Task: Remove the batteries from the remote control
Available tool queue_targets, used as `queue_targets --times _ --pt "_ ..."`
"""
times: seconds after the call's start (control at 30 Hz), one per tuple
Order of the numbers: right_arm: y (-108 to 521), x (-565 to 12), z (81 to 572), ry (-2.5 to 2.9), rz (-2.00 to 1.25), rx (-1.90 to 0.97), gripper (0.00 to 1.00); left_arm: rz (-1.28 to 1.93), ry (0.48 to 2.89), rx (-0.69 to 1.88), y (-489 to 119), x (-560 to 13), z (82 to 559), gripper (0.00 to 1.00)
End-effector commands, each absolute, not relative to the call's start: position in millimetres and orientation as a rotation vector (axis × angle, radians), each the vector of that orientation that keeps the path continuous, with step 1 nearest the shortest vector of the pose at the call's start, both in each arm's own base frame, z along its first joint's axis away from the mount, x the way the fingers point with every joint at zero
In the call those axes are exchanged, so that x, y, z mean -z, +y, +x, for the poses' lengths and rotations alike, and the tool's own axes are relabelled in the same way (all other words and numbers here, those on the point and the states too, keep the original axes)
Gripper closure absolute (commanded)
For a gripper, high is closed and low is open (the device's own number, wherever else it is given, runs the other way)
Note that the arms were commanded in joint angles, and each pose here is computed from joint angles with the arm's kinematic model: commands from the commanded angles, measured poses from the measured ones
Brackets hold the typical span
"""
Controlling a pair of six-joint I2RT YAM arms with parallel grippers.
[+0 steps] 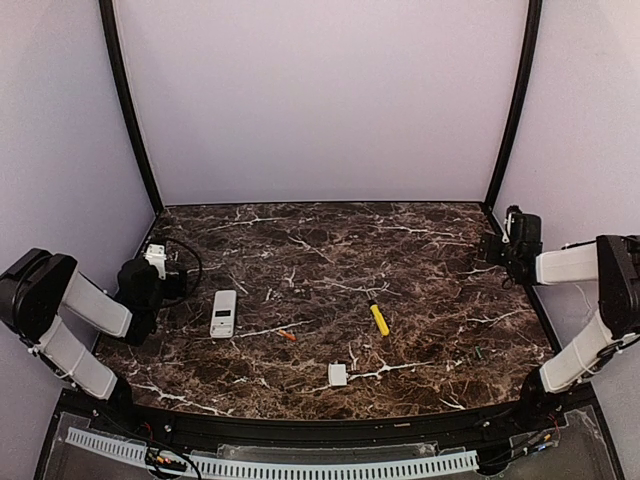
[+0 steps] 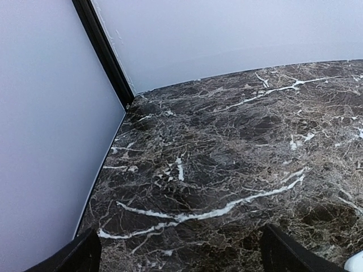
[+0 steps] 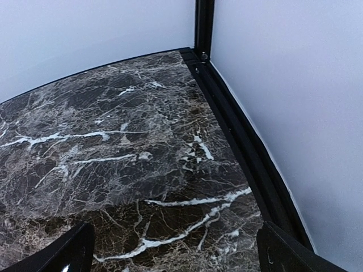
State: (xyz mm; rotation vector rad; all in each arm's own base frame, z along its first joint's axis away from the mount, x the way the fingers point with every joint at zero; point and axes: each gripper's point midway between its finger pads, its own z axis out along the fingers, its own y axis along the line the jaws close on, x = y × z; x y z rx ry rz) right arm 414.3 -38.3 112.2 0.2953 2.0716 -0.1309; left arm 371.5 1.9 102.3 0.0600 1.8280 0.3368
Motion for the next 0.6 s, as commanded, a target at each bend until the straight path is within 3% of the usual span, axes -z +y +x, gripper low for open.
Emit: queue_targets --times 0.0,0.27,0.57 --pt "-28.9 -116.3 424.5 2.008 0.185 0.064 0.01 0.050 1.737 -0.299 0.5 -119.9 372.6 0.01" --pt "-24.8 -143.7 399.9 1.752 0.041 0.120 0.01 0.053 1.766 -0.254 1.4 -107.0 374.7 0.01" --pt "-9.2 -129.8 385.3 1.693 -0.057 0.037 0.01 0.011 1.771 -0.271 8.8 -106.7 377.7 0.01"
